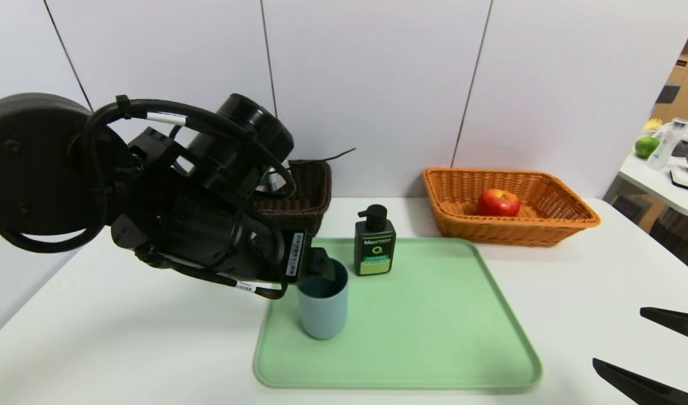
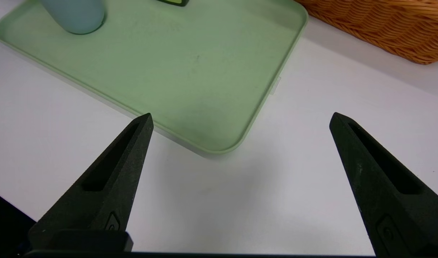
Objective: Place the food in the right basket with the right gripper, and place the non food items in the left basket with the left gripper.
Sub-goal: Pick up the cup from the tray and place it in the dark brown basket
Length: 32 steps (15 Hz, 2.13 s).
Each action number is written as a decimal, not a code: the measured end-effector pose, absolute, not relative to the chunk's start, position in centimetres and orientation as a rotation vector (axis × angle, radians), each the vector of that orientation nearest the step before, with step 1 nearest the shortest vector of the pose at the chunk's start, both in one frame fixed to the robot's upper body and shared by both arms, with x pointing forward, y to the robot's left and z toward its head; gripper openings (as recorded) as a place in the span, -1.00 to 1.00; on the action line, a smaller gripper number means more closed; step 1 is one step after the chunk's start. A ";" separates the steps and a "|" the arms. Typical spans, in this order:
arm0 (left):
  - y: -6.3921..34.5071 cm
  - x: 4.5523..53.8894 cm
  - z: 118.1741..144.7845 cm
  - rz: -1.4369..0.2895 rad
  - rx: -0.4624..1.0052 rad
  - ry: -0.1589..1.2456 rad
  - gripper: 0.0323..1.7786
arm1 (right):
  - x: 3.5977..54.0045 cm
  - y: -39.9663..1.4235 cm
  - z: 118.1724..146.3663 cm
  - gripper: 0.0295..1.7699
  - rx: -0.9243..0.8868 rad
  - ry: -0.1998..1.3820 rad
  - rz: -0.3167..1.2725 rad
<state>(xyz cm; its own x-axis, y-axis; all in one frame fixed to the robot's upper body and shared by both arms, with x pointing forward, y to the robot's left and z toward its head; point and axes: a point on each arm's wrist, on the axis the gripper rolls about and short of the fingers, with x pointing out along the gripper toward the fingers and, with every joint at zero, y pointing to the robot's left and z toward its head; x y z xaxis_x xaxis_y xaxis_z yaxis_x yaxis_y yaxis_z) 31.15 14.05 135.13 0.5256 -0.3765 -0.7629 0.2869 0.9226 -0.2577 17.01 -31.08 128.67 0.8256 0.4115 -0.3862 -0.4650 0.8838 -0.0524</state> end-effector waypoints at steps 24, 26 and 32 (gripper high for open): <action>14.0 34.5 130.3 -0.313 -0.112 0.981 0.72 | 18.0 -30.6 128.5 0.91 -0.145 0.332 0.487; 13.9 34.7 130.2 -0.322 -0.121 0.960 0.35 | 18.0 -30.6 128.4 0.91 -0.145 0.336 0.489; 13.8 34.8 129.9 -0.321 -0.120 0.959 -0.91 | 18.0 -30.6 128.4 0.91 -0.147 0.339 0.489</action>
<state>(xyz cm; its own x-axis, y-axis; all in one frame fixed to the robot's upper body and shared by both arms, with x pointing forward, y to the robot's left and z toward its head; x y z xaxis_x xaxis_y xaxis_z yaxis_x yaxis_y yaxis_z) 34.77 13.82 129.92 0.5311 -0.3213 -0.7840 0.2160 0.9461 -0.2414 18.02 -30.60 128.35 0.8287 0.4346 -0.3526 -0.4828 0.8738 -0.0577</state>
